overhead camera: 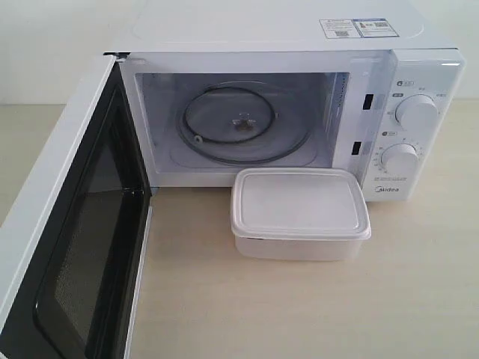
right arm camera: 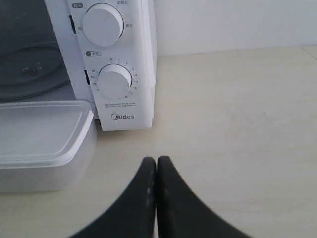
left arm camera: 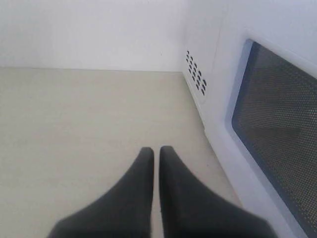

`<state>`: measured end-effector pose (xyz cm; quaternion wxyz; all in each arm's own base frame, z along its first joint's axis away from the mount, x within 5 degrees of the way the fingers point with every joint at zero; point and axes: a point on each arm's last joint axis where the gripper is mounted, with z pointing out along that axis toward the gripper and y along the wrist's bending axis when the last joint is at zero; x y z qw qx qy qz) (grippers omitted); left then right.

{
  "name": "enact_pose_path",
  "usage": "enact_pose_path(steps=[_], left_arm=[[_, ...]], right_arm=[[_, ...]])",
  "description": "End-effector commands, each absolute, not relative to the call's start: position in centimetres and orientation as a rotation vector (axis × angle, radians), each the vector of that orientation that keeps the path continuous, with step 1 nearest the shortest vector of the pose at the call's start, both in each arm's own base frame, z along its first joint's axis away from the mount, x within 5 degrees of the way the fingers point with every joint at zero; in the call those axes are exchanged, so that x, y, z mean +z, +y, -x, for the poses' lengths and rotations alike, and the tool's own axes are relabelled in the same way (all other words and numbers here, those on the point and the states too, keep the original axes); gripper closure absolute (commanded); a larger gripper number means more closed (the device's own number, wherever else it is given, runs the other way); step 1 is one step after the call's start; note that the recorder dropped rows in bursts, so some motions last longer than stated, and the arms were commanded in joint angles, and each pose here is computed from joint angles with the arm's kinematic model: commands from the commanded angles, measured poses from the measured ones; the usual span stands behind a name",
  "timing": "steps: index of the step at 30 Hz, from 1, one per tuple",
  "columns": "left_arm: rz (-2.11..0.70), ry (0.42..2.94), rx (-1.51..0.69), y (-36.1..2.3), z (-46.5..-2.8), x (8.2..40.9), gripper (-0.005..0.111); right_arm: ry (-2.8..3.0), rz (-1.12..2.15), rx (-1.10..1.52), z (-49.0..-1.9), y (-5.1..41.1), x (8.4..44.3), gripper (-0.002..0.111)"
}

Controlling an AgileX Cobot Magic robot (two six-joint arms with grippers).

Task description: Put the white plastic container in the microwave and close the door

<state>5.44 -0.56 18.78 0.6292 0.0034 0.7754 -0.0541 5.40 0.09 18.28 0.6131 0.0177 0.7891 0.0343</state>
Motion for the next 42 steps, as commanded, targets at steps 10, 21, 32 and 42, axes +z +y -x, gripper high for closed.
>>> enact_pose_path(steps=[10, 21, 32, 42], left_arm=[[-0.007, 1.777, -0.135, -0.6, -5.4, 18.7, 0.102], [-0.007, 1.777, -0.135, -0.6, -5.4, 18.7, 0.102], [-0.007, 1.777, -0.135, -0.6, -5.4, 18.7, 0.102], [-0.007, 1.777, -0.135, -0.6, -5.4, 18.7, 0.102]], right_arm=[[1.804, -0.034, 0.077, -5.4, 0.1, 18.4, 0.108], [1.808, -0.020, 0.057, -5.4, 0.0, 18.4, 0.108], [1.483, 0.143, -0.057, -5.6, 0.3, 21.3, 0.108], [1.035, 0.145, 0.058, -4.3, 1.1, 25.1, 0.108]])
